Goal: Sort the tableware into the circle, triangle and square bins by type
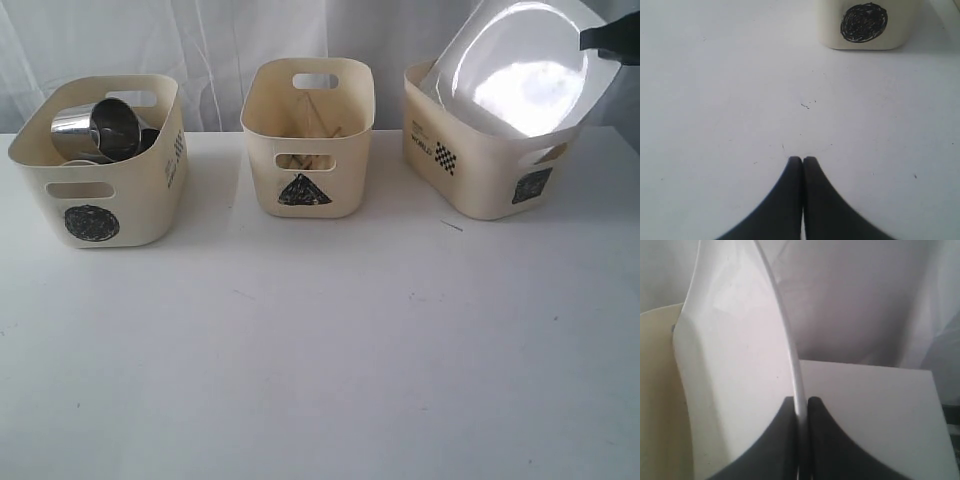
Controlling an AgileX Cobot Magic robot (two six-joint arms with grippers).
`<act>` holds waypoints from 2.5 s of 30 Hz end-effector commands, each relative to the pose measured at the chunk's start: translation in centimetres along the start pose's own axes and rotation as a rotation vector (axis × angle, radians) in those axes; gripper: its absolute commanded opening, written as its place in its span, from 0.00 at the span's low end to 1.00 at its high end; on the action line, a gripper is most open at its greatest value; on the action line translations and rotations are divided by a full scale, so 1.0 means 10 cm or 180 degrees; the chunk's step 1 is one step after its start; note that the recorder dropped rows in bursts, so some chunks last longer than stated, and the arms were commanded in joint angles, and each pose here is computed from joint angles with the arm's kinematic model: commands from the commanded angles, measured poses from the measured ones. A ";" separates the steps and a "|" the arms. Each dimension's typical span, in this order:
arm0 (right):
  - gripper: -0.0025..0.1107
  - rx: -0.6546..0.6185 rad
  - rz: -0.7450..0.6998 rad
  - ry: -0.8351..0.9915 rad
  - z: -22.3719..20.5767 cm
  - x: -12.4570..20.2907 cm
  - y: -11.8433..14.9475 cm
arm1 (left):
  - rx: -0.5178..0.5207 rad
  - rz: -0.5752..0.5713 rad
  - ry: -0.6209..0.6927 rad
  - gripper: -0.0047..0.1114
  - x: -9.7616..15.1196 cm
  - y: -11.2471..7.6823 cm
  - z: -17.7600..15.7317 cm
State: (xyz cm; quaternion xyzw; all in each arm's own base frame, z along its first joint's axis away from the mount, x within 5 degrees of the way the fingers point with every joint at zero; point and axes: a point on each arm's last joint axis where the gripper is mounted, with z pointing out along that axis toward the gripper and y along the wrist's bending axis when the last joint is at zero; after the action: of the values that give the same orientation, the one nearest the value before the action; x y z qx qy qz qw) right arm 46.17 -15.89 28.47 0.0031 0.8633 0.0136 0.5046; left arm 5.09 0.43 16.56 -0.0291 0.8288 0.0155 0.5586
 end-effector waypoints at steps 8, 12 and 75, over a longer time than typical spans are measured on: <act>0.38 -0.0318 0.0052 0.0118 -0.11 -0.05 0.11 | 0.0036 -0.0019 -0.0017 0.04 0.01 -0.01 0.00; 0.34 -0.0310 0.0557 -0.0235 -0.52 -0.41 0.21 | 0.0036 -0.0019 -0.0017 0.04 0.01 -0.01 0.00; 0.02 0.0568 -0.0449 -0.2175 -3.48 2.29 1.57 | 0.0036 -0.0019 -0.0017 0.04 0.01 -0.01 0.00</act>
State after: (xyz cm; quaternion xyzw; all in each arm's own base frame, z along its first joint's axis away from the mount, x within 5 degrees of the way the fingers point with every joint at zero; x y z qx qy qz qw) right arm 4.32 -0.04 29.63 -0.0301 0.6733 -0.0854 0.7338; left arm 5.09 0.43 16.56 -0.0291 0.8288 0.0155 0.5586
